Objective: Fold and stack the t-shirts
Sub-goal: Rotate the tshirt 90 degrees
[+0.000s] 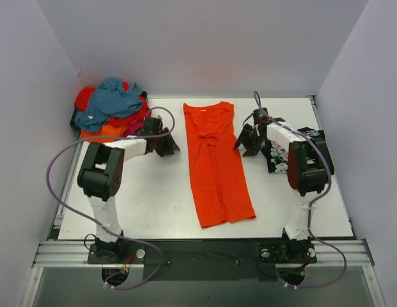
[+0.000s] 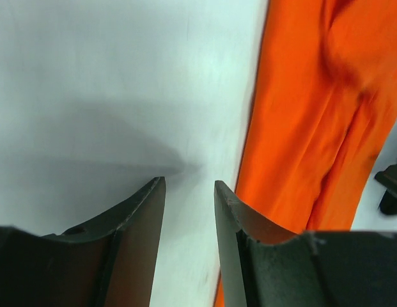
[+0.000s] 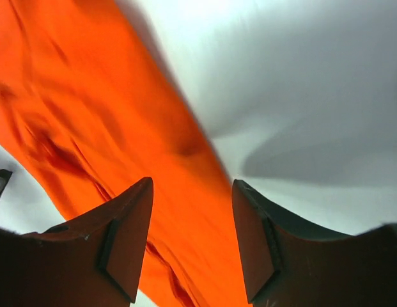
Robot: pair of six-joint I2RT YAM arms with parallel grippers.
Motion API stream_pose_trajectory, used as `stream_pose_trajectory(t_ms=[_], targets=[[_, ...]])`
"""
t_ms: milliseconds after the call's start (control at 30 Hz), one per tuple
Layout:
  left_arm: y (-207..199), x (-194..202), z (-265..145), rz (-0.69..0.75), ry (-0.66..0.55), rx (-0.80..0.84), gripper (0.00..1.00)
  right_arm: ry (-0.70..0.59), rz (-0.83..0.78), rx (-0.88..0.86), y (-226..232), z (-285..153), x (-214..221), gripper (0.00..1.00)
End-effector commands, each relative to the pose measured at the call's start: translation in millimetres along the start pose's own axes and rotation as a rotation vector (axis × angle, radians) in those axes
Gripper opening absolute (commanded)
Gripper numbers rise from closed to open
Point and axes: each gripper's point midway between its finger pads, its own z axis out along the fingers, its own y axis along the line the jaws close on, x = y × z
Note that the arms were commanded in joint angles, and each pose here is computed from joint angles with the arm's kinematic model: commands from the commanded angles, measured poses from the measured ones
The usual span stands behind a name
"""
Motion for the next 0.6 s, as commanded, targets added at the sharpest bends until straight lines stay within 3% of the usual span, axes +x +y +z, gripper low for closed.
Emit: stream_pose_trajectory(t_ms=[0,267,567], targets=[[-17,60,-42,0.066,0.017,0.034,0.47,-0.049,-0.057,0.087,-31,-45,51,0.48],[-10,156,-107,0.104,0.096,0.061,0.47,0.001,-0.12,0.2,-109,-82,154,0.45],[-1,255,-133,0.069,0.237,0.056,0.47,0.036,-0.144,0.226,-144,-99,219,0.43]])
